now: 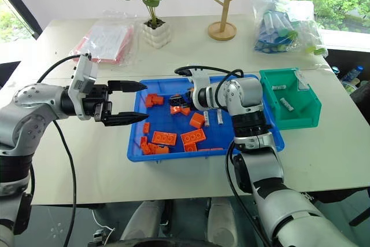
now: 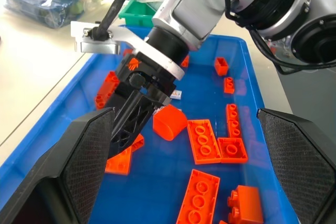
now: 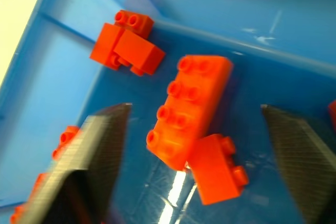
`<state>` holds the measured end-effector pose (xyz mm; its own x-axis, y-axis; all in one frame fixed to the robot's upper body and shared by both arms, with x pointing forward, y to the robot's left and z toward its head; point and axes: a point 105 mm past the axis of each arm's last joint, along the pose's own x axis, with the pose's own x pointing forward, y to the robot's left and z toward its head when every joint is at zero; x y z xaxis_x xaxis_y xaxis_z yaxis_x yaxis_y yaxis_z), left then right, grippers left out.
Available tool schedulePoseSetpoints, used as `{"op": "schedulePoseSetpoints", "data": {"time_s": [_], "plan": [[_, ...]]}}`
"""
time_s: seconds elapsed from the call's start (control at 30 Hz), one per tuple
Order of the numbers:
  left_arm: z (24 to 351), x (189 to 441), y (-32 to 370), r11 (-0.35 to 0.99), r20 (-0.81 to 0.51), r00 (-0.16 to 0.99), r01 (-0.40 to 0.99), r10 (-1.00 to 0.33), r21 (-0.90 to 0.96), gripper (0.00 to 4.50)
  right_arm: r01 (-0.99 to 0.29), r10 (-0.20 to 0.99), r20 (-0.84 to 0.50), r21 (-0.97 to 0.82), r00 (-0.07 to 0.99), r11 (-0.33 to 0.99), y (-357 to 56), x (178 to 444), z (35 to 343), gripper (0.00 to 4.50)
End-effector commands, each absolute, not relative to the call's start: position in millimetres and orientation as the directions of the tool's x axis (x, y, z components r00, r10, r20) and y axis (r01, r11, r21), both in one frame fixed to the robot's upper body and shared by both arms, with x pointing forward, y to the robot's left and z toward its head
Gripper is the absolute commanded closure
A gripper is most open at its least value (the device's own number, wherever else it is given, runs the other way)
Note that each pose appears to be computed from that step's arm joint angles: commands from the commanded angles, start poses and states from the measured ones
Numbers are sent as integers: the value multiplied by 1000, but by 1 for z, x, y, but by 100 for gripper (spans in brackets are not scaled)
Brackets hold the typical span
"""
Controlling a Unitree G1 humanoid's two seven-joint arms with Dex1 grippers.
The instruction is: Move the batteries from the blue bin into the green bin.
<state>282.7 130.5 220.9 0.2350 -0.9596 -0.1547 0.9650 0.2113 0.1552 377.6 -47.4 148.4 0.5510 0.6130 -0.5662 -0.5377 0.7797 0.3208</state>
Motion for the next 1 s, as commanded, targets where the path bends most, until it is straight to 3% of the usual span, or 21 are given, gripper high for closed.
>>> {"op": "schedulePoseSetpoints", "data": {"time_s": [0.03,0.17,0.33,0.7,1.0], "plan": [[232,279,134,221,-137,251,955,-958,199,0,-591,622,-487,240,613,770,-63,377,190,48],[232,279,134,224,-134,252,955,-958,195,0,-609,577,-501,120,645,784,-91,365,195,48],[233,281,128,209,-119,234,959,-965,192,0,-580,521,-546,77,656,811,-112,358,175,48],[238,286,126,190,-116,216,961,-970,199,0,-648,494,-556,-109,669,754,-110,350,144,48],[240,285,127,192,-119,218,961,-969,201,0,-683,525,-571,-89,631,725,-104,336,136,48]]}}
